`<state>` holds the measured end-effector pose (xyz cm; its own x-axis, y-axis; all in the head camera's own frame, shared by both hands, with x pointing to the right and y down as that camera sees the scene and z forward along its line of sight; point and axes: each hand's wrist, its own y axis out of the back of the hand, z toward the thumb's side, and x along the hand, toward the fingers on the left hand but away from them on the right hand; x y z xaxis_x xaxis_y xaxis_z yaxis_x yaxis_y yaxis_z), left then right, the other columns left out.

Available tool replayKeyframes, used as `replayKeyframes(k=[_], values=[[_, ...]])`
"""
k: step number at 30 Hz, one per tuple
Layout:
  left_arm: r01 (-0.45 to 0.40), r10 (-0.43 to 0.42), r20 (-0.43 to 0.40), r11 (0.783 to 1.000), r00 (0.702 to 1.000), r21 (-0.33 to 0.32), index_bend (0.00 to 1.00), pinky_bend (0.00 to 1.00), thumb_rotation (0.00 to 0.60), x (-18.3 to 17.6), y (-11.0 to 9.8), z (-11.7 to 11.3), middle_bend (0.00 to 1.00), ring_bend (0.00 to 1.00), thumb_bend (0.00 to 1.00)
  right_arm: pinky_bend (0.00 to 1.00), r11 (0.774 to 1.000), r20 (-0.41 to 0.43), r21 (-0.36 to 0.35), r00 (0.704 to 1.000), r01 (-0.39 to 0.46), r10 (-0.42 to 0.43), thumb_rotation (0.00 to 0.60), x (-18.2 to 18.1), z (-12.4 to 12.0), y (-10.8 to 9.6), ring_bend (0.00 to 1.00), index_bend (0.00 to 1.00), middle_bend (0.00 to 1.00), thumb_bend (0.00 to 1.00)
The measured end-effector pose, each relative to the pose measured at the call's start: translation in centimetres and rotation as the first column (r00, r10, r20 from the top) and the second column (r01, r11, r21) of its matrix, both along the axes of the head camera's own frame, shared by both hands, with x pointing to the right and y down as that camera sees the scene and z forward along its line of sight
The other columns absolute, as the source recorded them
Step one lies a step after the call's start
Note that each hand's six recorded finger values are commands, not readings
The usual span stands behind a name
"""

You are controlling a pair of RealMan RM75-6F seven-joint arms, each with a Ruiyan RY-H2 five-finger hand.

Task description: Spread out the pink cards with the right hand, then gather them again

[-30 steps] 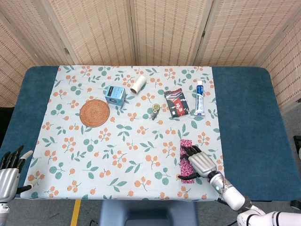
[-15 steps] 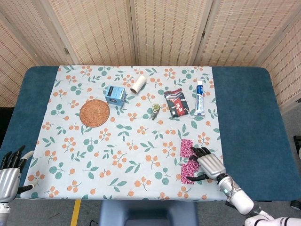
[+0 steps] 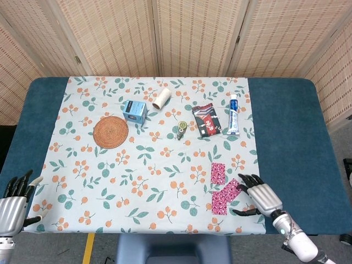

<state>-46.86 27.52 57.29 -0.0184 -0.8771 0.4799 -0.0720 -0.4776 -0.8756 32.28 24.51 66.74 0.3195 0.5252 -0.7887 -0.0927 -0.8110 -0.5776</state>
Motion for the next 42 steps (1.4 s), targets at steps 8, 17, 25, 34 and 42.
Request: replayKeyframes(k=[8,17,25,34,42], values=[[0.008,-0.008,0.005,1.0,1.0,0.004,0.2,0.0,0.6,-0.3,0.2,-0.5,0.04,0.12,0.22,0.0,0.999,0.04,-0.038,0.999,0.034,-0.032,0.154,-1.1,0.6,1.5,0.0,0.23,0.04,0.21],[0.009,-0.009,0.004,1.0,1.0,0.004,0.2,0.0,0.6,-0.3,0.4,-0.5,0.04,0.12,0.22,0.0,0.999,0.003,-0.043,1.0,0.021,-0.021,0.156,0.1,1.2,1.5,0.0,0.23,0.04,0.21],[0.007,-0.007,0.003,1.0,1.0,0.008,0.2,0.0,0.6,-0.2,0.4,-0.7,0.04,0.12,0.22,0.0,1.0,-0.051,-0.023,0.999,-0.017,0.015,0.155,2.1,1.4,0.5,0.0,0.23,0.04,0.21],[0.011,-0.011,0.002,1.0,1.0,0.008,0.2,0.0,0.6,-0.2,0.5,-0.7,0.05,0.12,0.22,0.0,0.998,-0.05,0.024,0.997,-0.056,0.057,0.155,3.0,0.4,-1.1,0.0,0.23,0.04,0.21],[0.015,-0.015,0.005,1.0,1.0,0.007,0.2,0.0,0.6,-0.4,0.7,-0.8,0.05,0.12,0.22,0.0,1.0,0.026,0.007,1.0,-0.011,0.01,0.157,-0.9,1.5,-1.5,0.0,0.23,0.04,0.21]])
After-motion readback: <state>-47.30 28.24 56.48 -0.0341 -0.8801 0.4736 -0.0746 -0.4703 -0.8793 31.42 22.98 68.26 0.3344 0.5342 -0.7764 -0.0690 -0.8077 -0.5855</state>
